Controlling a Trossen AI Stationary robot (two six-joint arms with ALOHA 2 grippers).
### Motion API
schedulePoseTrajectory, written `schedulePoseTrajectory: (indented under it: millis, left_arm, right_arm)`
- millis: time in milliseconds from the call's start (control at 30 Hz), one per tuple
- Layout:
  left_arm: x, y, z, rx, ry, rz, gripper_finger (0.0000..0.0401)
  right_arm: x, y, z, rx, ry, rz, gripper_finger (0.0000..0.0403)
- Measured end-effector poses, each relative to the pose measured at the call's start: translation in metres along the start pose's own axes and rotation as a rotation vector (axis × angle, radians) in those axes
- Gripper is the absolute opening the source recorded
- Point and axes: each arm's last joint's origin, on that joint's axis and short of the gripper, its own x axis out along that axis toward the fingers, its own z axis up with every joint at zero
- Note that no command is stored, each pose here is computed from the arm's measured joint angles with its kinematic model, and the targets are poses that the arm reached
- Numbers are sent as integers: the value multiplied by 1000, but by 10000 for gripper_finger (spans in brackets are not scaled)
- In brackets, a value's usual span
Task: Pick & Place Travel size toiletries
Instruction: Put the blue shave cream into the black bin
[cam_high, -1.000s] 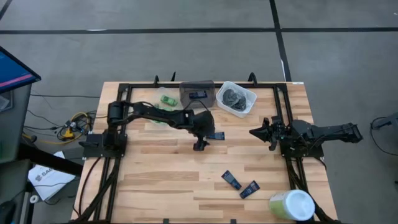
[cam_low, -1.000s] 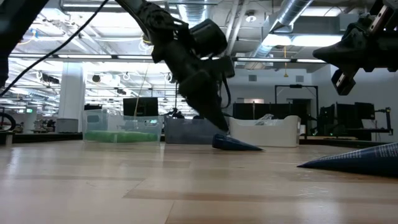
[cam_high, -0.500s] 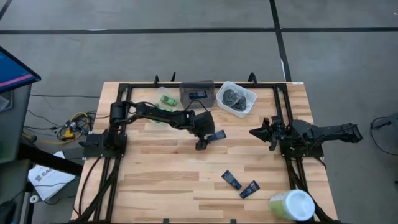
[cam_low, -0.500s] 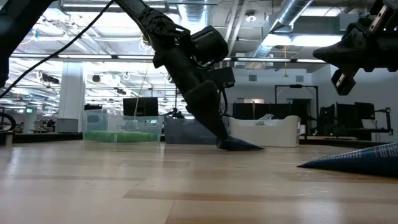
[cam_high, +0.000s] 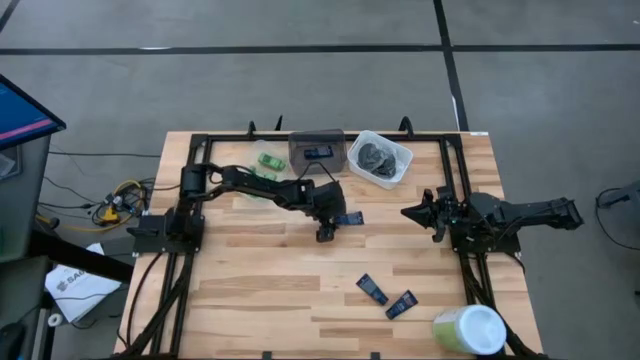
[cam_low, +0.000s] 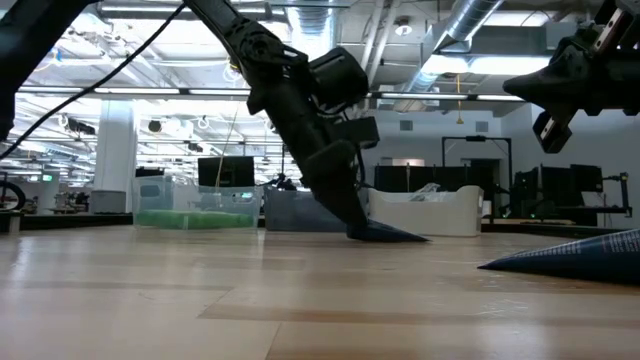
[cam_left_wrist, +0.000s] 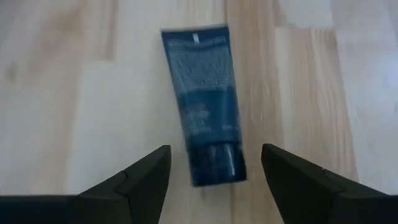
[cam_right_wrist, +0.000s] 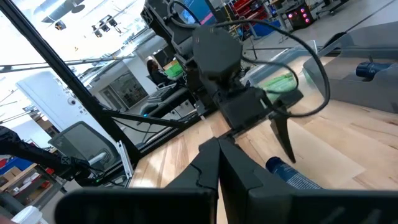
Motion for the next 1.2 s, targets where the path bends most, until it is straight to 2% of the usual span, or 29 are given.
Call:
schedulePoseTrajectory:
  millis: [267, 633, 833, 1067, 1200]
  left_arm:
    - [7, -2, -4, -19, 20, 8, 219]
    - [6, -1, -4, -14, 21, 40, 124]
    - [6, -1, -3, -19, 17, 40, 122]
    - [-25, 5, 13, -34, -64, 100, 126]
    - [-61, 20, 27, -65, -152, 224, 126]
  right_arm:
    - [0, 0, 0, 0, 0, 0, 0]
    - [0, 0, 0, 0, 0, 0, 0]
    - [0, 0, 0, 0, 0, 0, 0]
    - [0, 0, 0, 0, 0, 0, 0]
    - [0, 0, 0, 0, 0, 0, 0]
